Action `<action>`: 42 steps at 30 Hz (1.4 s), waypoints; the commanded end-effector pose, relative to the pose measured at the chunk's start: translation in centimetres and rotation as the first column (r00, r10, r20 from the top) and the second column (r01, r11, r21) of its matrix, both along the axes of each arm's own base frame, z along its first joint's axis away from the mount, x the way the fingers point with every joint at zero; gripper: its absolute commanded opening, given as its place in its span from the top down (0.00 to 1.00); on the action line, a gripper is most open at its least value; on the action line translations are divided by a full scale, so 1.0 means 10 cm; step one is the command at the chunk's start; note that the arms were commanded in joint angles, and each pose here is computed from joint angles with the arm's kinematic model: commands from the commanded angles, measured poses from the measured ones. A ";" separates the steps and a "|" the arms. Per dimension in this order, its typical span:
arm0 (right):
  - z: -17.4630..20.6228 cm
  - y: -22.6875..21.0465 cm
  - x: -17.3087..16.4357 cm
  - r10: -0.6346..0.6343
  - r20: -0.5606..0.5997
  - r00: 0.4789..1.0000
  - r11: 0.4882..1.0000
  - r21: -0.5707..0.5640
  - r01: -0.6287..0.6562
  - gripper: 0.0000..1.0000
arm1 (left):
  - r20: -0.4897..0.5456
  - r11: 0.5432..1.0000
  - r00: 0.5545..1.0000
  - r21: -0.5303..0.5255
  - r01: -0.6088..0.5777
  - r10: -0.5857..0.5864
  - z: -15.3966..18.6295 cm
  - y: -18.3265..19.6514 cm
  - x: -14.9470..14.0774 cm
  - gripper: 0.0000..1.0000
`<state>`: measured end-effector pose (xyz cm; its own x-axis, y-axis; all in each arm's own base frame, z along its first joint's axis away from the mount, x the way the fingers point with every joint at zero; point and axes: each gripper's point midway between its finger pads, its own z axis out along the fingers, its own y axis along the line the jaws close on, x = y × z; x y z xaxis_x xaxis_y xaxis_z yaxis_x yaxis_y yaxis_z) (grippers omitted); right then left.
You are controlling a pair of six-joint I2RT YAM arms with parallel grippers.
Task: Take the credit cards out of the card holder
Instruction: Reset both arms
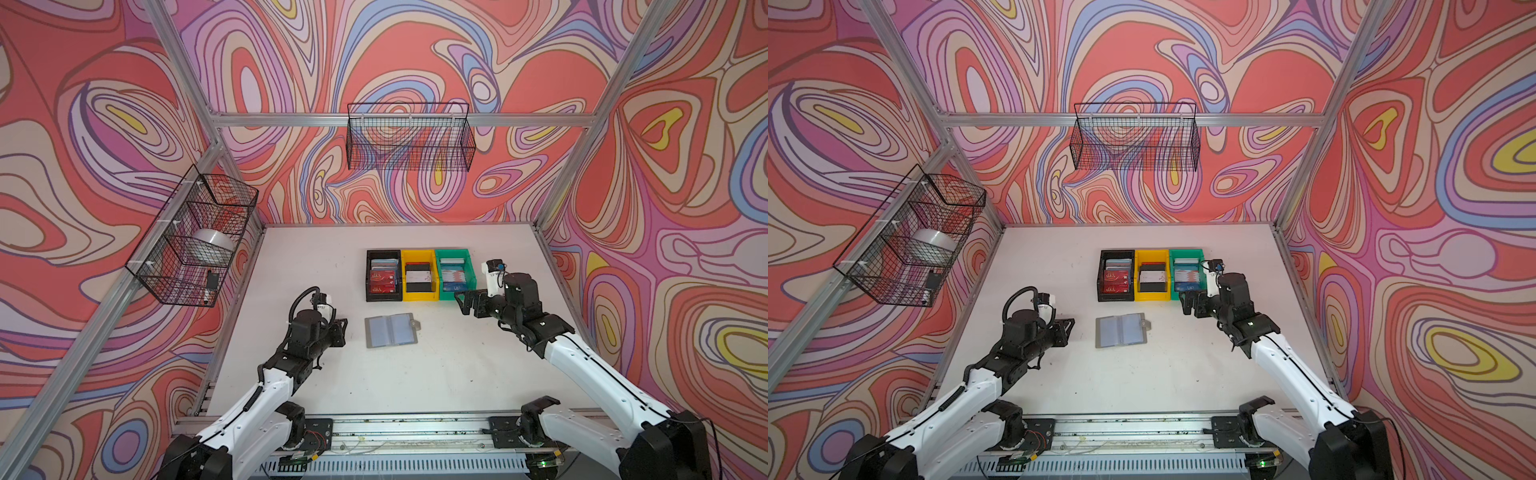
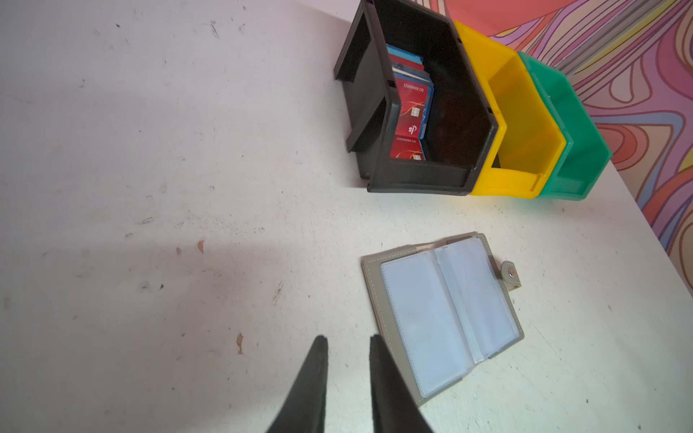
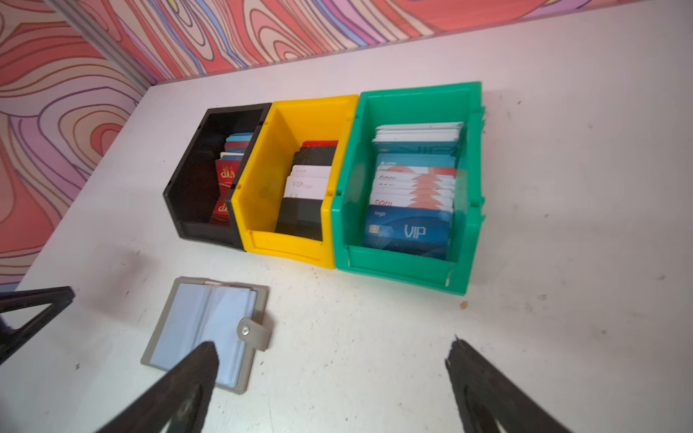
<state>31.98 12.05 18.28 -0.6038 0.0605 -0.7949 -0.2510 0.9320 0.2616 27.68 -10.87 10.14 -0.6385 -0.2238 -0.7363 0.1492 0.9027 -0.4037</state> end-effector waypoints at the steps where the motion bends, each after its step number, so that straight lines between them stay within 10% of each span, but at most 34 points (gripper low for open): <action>1: 0.16 -0.19 0.08 -0.076 0.091 0.993 0.993 -0.080 0.084 0.02 | 0.042 0.997 0.998 0.066 -0.042 0.039 0.13 0.12 0.07 0.71; 24: 0.31 -0.53 0.16 -0.171 0.321 0.932 0.953 -0.185 0.239 0.02 | 0.160 0.976 0.974 0.127 -0.179 0.158 0.36 0.40 0.29 0.23; 42: -0.20 -0.83 0.71 -0.191 0.500 0.845 0.896 -0.263 0.358 0.02 | 0.417 0.883 0.904 0.382 -0.271 0.097 0.58 0.74 0.48 0.17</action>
